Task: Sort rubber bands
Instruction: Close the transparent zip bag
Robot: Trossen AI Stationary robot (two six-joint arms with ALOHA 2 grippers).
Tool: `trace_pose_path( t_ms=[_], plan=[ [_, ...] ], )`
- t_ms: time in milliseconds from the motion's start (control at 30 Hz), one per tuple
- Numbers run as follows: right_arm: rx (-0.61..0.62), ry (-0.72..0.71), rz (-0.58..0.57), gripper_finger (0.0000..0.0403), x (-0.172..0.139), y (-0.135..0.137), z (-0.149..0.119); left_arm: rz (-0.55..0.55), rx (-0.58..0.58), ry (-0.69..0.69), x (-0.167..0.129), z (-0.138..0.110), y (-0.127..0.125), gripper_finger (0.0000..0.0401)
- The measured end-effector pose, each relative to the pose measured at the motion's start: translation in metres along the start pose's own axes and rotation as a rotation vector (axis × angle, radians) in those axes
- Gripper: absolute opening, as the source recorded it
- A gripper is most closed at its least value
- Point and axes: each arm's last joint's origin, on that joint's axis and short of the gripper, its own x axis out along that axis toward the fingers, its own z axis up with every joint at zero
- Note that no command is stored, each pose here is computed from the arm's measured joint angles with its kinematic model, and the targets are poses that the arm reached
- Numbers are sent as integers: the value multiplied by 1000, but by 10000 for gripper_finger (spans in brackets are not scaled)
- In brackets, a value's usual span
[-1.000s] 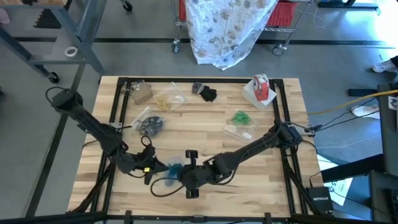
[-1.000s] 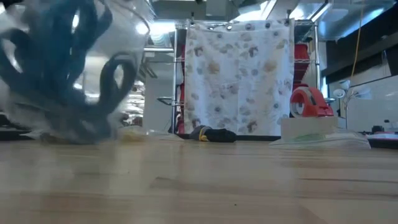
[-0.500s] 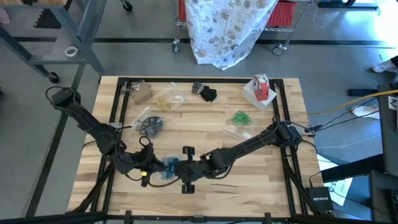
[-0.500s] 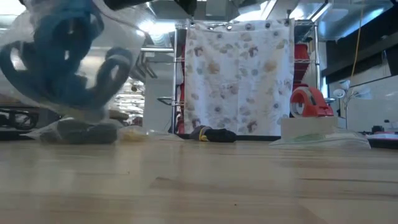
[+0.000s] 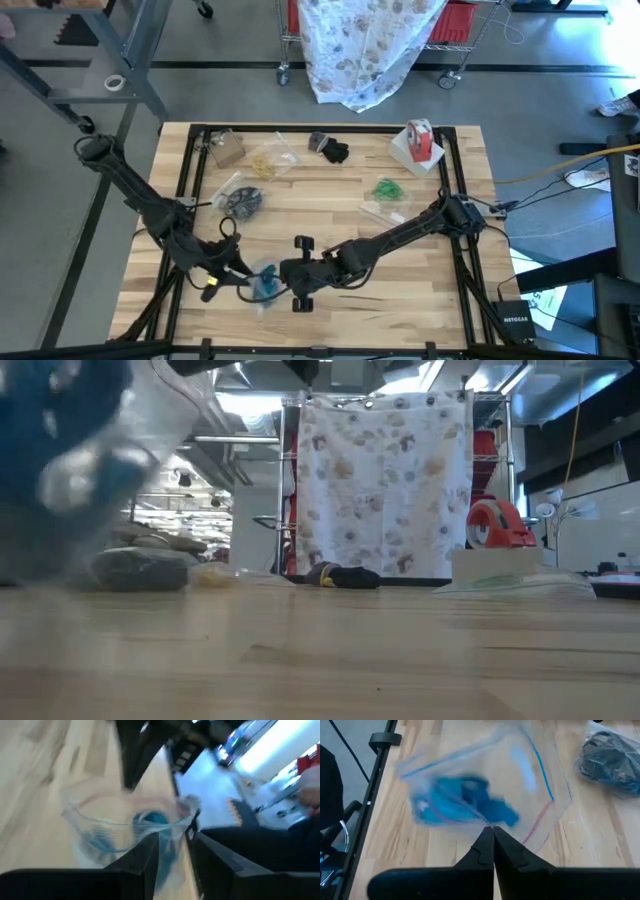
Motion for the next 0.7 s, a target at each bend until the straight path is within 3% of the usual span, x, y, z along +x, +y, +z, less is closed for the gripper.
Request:
trace_pose_path(
  t_ms=[267, 500, 600, 700],
  plan=[
    [57, -6, -19, 0, 2, -6, 2, 62, -41, 97, -19, -9, 8, 114],
    [191, -52, -143, 0, 4, -20, 6, 99, -131, 110, -14, -31, -1, 114],
    [213, -69, -190, 0, 5, -26, 7, 190, -171, 52, -8, -45, -6, 114],
    [217, -73, -199, 0, 6, -29, 8, 301, -199, -105, -2, -54, -9, 114]
  ],
)
